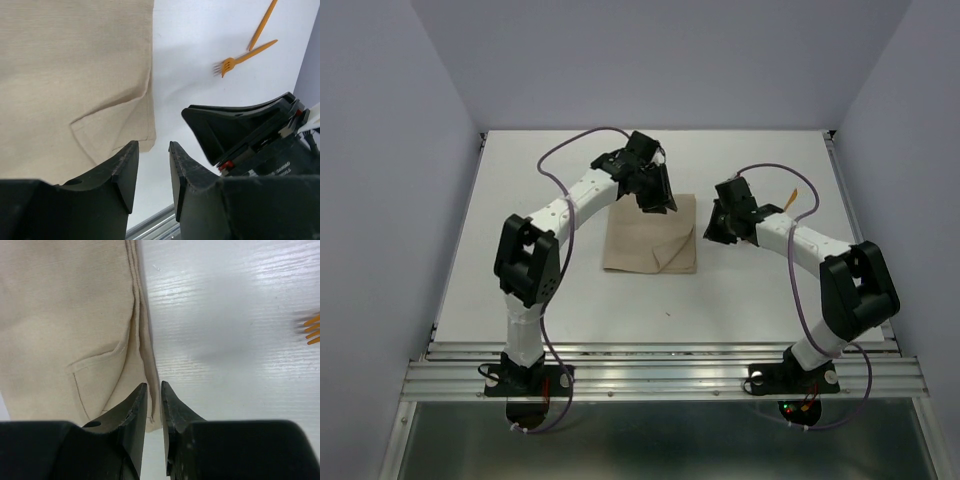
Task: Fold the napkin into a case and place the utensils inside
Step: Fold the rectangle-folded napkin at the center of the board, then smooth out the square-folded napkin at the center of the board, then move the square-folded napkin to the center of the board.
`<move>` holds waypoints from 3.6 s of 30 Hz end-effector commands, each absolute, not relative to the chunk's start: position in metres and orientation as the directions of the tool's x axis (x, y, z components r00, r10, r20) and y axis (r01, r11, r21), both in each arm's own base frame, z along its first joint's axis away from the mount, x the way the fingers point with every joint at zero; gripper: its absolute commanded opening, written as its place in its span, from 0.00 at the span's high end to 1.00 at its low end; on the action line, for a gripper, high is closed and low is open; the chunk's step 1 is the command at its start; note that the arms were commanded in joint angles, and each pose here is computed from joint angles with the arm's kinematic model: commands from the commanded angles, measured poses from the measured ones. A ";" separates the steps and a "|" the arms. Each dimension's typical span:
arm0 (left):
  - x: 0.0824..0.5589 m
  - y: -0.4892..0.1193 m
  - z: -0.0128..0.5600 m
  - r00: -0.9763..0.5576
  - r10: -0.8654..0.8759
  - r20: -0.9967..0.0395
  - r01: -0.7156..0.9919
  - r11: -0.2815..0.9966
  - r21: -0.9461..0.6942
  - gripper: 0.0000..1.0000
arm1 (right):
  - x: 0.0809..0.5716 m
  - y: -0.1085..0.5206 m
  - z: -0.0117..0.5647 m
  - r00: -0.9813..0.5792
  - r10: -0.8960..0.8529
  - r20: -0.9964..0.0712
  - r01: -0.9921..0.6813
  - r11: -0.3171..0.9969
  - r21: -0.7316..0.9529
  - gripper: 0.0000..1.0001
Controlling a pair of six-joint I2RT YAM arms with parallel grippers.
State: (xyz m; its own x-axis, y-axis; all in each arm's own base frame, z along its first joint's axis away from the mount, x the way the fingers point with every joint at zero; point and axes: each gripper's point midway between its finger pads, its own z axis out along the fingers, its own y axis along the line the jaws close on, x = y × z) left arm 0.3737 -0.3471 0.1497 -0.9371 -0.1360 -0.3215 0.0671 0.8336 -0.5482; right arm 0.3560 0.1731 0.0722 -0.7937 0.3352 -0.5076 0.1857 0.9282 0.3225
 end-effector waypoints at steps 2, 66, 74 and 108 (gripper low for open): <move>0.373 -0.296 0.171 -0.901 -0.177 -0.395 0.069 0.842 -0.535 0.58 | 0.350 0.187 0.098 -0.783 0.279 -0.557 0.113 0.943 0.314 0.75; 0.330 -0.191 0.089 -0.930 -0.256 -0.264 -0.090 0.855 -0.511 0.59 | 0.296 0.215 0.081 -0.715 0.230 -0.661 0.215 0.971 0.105 0.68; 0.310 -0.216 0.066 -0.954 -0.205 -0.219 -0.070 0.863 -0.501 0.71 | 0.317 0.231 0.084 -0.745 0.239 -0.622 0.163 0.970 0.178 0.74; 0.326 -0.194 0.032 -0.946 -0.202 -0.254 -0.089 0.915 -0.394 0.91 | 0.347 0.236 0.053 -0.810 0.200 -0.551 0.094 0.972 0.214 0.85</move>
